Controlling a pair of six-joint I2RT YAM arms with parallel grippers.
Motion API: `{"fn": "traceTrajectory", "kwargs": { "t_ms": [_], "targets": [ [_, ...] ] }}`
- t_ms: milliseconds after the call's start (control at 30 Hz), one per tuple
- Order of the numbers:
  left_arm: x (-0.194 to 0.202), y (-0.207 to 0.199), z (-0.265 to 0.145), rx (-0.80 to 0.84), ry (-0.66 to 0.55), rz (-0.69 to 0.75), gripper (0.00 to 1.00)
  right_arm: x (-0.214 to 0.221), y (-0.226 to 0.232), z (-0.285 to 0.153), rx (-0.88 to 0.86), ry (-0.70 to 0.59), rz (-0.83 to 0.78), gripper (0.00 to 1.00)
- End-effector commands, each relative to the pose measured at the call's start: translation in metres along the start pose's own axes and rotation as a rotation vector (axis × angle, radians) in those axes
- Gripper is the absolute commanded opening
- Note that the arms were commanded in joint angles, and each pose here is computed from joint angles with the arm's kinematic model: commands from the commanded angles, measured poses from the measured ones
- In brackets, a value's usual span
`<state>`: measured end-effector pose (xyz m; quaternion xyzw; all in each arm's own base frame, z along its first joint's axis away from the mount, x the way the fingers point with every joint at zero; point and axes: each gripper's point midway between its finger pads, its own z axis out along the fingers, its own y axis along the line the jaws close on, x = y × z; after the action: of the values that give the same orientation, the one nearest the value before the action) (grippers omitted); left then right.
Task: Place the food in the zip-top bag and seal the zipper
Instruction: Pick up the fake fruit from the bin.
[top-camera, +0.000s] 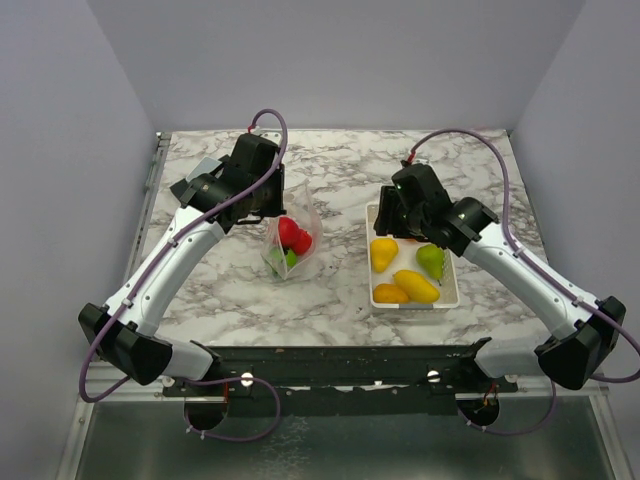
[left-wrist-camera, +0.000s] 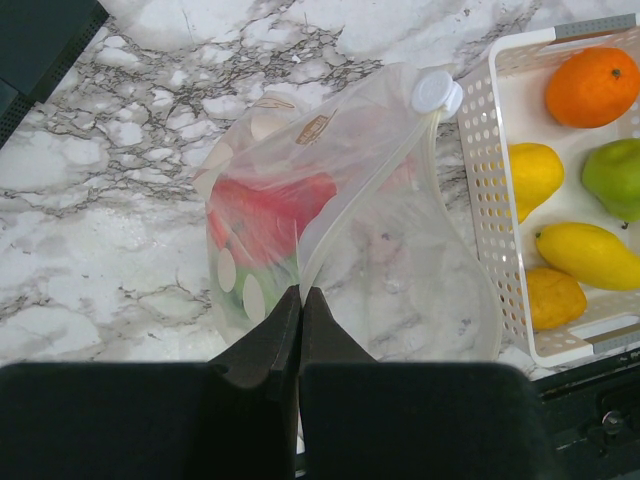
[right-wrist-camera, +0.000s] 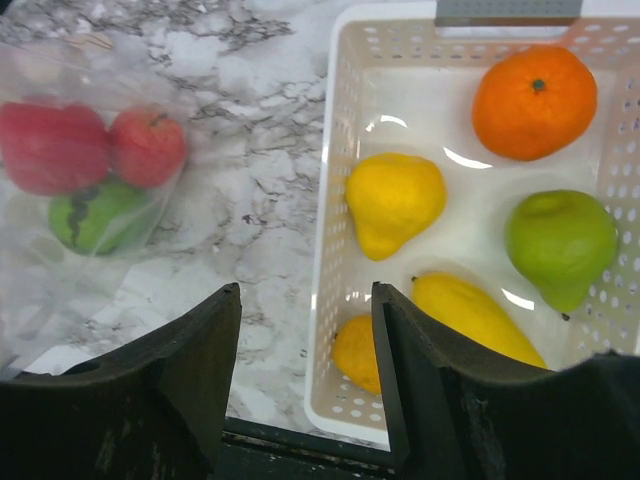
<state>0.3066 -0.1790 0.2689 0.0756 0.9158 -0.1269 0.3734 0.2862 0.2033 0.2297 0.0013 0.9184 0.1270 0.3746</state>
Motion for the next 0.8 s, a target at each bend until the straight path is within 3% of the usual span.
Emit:
{"fn": "traceTrajectory", "kwargs": {
  "t_ms": [0, 100, 767],
  "targets": [
    [-0.001, 0.000, -0.004, 0.006, -0.017, 0.004, 0.00, 0.015, -0.024, 0.001, 0.091, 0.019, -0.027, 0.63],
    [-0.001, 0.000, -0.004, 0.007, -0.019, 0.004, 0.00, 0.025, -0.029, 0.008, 0.107, 0.037, -0.032, 0.68],
    [-0.001, 0.000, -0.009, 0.012, -0.027, -0.011, 0.00, 0.061, -0.045, 0.057, 0.073, 0.158, 0.017, 0.69]
  ]
}}
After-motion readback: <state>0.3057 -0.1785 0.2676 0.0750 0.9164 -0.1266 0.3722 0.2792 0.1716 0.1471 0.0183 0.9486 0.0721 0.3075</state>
